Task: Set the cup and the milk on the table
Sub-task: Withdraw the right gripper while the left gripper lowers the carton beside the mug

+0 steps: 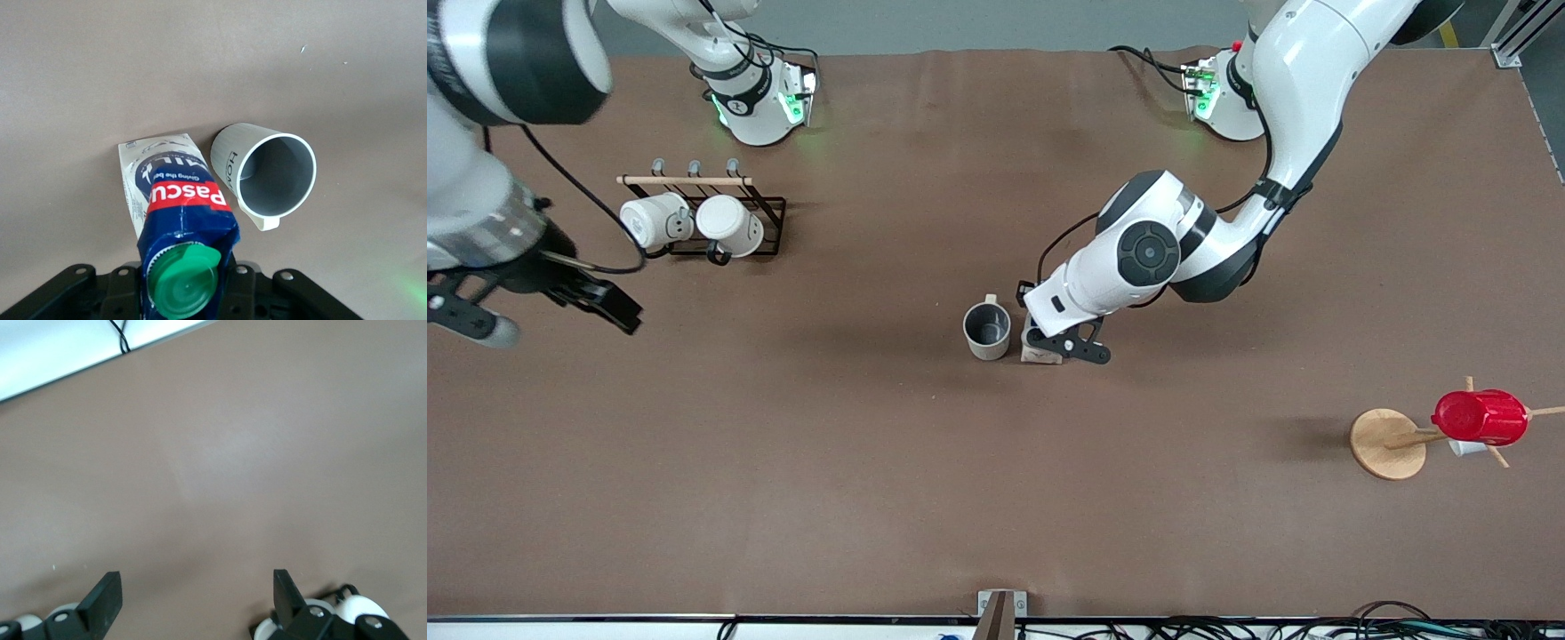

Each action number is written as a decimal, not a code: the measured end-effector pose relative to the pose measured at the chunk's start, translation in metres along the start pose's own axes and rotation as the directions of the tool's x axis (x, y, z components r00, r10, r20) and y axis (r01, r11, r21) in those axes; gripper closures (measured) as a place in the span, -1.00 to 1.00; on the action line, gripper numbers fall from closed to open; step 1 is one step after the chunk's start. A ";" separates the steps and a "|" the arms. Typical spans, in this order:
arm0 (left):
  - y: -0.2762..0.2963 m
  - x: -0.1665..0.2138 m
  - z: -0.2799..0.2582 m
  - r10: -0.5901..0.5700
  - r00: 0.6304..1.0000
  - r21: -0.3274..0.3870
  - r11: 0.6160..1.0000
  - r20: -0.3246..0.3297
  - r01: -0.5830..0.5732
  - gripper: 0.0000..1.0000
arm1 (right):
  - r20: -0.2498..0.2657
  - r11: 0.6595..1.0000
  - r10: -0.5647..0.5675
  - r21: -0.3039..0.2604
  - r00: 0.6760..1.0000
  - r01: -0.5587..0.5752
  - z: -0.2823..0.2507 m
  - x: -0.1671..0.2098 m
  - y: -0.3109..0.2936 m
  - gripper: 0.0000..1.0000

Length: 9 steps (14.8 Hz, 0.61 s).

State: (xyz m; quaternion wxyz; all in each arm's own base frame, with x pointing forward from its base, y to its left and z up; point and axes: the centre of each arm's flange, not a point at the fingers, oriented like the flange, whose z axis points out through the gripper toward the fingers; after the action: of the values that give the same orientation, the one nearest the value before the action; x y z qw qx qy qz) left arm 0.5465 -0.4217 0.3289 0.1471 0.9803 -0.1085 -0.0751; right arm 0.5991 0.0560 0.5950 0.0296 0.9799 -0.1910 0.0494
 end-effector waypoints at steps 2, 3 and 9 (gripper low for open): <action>0.001 0.000 0.000 0.001 1.000 0.000 1.000 0.000 -0.001 0.46 | 0.036 0.996 -0.088 0.007 0.995 0.088 -0.004 0.008 0.034 -1.00; 0.001 0.000 0.000 0.001 1.000 0.000 1.000 0.000 -0.001 0.46 | 0.042 0.989 -0.147 0.011 0.988 0.147 -0.005 0.013 0.048 -1.00; 0.001 0.001 0.003 0.000 1.000 -0.006 1.000 -0.006 0.000 0.44 | 0.070 0.977 -0.196 0.100 0.978 0.189 -0.006 0.022 0.083 -1.00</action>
State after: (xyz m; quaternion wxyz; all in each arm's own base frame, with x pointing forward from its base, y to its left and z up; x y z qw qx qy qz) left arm 0.5469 -0.4234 0.3265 0.1504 0.9800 -0.1080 -0.0726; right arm 0.5880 -0.0285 0.6065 -0.0187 0.9953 -0.0936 0.0159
